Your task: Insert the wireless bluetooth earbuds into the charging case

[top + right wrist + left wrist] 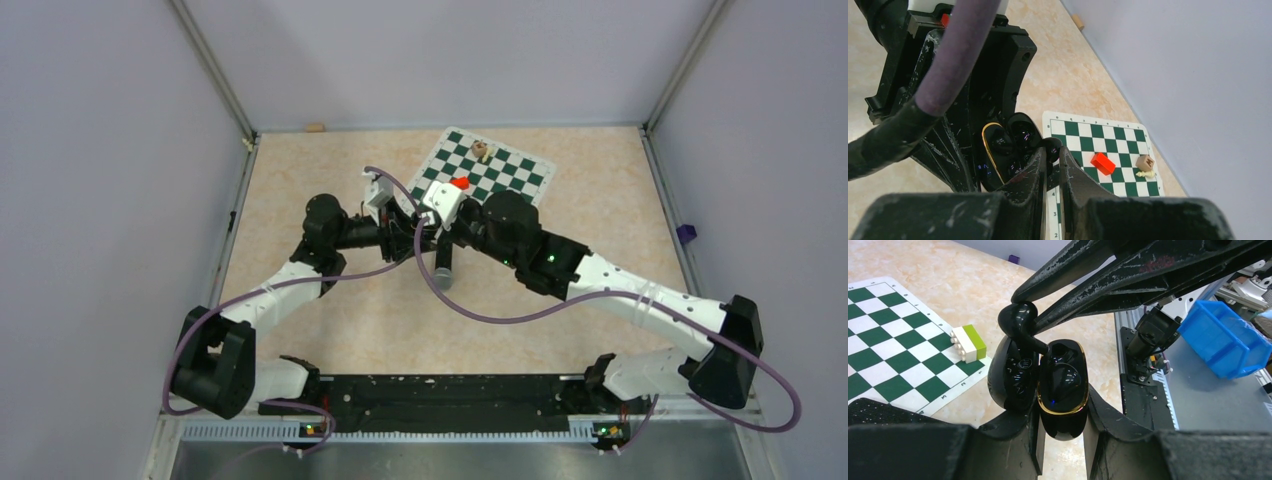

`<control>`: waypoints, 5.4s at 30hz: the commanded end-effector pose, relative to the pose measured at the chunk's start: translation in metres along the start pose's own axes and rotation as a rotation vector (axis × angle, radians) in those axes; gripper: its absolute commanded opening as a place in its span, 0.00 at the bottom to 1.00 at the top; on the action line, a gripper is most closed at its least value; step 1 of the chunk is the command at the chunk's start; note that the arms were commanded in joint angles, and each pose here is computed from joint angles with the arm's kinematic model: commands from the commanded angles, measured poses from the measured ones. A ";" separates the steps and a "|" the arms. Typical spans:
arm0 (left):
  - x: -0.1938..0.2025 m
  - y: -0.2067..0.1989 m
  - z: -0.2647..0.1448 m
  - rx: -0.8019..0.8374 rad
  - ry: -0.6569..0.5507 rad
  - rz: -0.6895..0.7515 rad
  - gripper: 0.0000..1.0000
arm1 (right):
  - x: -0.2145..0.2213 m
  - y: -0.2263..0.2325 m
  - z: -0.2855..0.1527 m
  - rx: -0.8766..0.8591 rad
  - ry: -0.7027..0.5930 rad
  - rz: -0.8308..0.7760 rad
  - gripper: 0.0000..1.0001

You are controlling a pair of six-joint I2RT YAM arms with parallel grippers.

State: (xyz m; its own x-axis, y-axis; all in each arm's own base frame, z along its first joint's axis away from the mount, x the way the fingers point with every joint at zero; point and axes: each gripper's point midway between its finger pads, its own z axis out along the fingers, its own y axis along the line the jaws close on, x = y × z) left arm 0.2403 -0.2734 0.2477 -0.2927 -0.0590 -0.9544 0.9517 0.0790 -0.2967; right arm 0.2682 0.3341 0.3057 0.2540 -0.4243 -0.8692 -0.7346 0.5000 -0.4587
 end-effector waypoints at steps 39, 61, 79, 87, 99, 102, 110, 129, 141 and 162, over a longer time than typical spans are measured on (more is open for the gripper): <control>-0.032 -0.016 -0.007 0.055 -0.092 0.152 0.00 | 0.014 0.007 0.007 0.028 0.037 0.054 0.00; -0.027 -0.019 -0.010 0.065 -0.090 0.256 0.00 | 0.021 0.014 0.003 -0.009 0.060 0.121 0.00; -0.022 -0.025 -0.014 0.084 -0.082 0.346 0.00 | 0.036 0.033 0.010 -0.087 0.084 0.108 0.00; -0.023 -0.026 -0.016 0.089 -0.082 0.377 0.00 | 0.046 0.041 0.011 -0.111 0.087 0.083 0.00; -0.050 -0.022 -0.037 0.036 -0.133 0.416 0.00 | 0.033 -0.019 -0.004 -0.089 0.023 0.258 0.64; -0.059 -0.019 -0.051 0.005 -0.132 0.436 0.00 | 0.042 -0.034 -0.002 -0.114 0.026 0.298 0.73; -0.067 -0.005 -0.085 -0.080 -0.055 0.485 0.00 | 0.095 0.014 0.062 -0.329 0.243 0.502 0.56; -0.056 -0.014 -0.098 -0.128 -0.037 0.468 0.00 | 0.189 0.091 0.154 -0.406 0.538 0.881 0.42; -0.051 -0.016 -0.094 -0.112 -0.038 0.469 0.00 | 0.211 0.105 0.174 -0.401 0.583 0.895 0.43; -0.051 -0.018 -0.094 -0.104 -0.038 0.469 0.00 | 0.228 0.123 0.175 -0.379 0.642 0.805 0.33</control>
State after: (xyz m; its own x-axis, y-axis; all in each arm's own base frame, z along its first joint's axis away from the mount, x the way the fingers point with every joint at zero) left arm 0.2347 -0.1776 0.2916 0.1173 -0.0284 -0.9927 0.9695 0.2201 0.1083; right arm 0.3458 0.4287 0.0327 -0.6897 -0.4165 -0.5923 -0.7049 0.5733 0.4177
